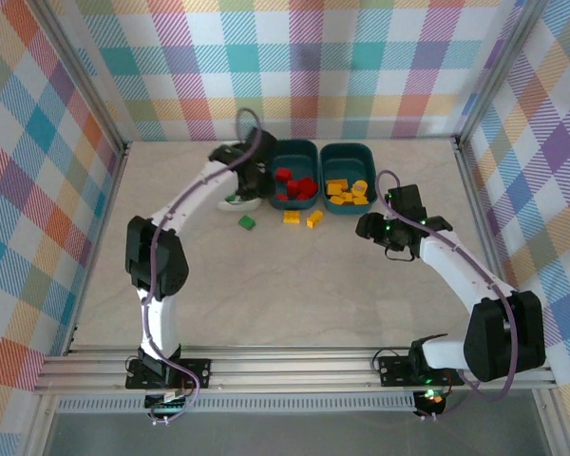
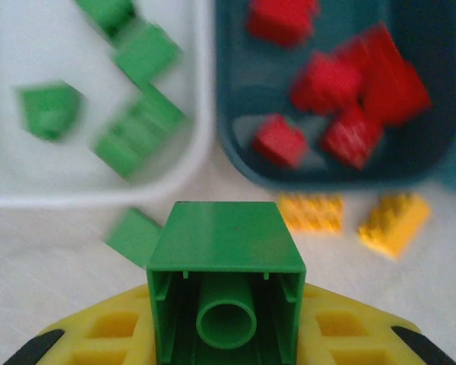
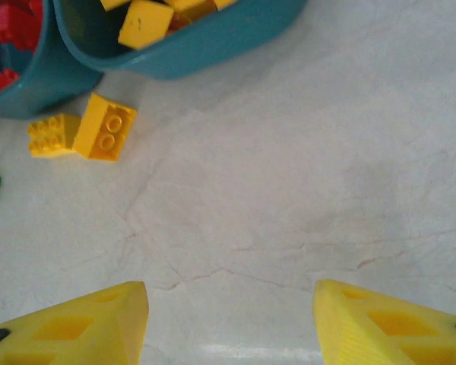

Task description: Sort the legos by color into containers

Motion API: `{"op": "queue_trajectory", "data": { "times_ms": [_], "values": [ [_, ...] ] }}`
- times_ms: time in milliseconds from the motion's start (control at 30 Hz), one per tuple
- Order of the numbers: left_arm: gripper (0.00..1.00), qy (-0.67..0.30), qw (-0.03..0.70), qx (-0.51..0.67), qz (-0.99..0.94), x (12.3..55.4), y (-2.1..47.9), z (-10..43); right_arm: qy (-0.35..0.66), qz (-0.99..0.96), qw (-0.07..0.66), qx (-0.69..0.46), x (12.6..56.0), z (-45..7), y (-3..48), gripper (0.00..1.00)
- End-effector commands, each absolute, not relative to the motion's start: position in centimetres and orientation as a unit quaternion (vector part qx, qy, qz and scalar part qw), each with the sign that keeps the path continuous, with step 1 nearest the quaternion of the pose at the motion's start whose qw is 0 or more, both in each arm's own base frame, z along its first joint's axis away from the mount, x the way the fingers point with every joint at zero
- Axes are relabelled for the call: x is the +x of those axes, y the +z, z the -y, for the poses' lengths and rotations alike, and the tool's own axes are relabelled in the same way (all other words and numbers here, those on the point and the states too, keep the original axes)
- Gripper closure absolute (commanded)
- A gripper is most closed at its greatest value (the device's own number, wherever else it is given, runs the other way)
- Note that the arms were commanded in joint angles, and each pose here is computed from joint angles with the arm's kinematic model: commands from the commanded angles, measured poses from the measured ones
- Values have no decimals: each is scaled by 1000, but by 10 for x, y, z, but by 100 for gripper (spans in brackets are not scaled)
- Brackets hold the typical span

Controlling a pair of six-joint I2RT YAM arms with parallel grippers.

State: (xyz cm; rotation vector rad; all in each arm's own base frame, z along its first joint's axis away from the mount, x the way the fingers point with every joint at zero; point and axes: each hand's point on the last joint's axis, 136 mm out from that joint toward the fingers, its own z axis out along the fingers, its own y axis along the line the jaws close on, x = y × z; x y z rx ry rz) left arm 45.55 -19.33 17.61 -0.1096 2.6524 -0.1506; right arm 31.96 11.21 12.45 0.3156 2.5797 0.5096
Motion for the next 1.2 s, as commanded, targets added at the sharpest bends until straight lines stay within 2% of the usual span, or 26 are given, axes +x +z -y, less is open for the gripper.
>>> {"op": "queue_trajectory", "data": {
  "times_ms": [0,167,300,367,533,600,700,833,967,1067,1167],
  "values": [
    [76,-21,190,-103,-976,483,139,139,210,-939,250,111,310,-119,135,41],
    [75,-14,174,-136,-975,521,123,111,208,-940,249,103,301,-119,138,41],
    [68,-22,181,-144,-973,537,120,105,208,-940,251,102,298,-118,140,40],
    [60,-33,180,-139,-973,541,118,109,210,-939,251,103,298,-118,141,40],
    [27,-65,199,-115,-971,541,144,121,211,-939,252,102,297,-119,142,39],
    [21,-69,212,-103,-969,534,161,123,210,-939,253,102,297,-119,142,39],
    [19,-72,227,-93,-967,510,175,128,212,-938,253,102,297,-121,141,39],
    [18,-43,224,-80,-970,457,148,134,215,-939,250,103,298,-125,137,39],
    [19,-81,179,-110,-974,416,109,153,215,-941,244,98,301,-130,131,39],
    [21,-87,159,-105,-978,410,90,166,216,-942,239,94,304,-134,129,39],
    [23,-45,158,-62,-984,417,76,169,219,-941,240,92,304,-137,130,39]
  ]
}}
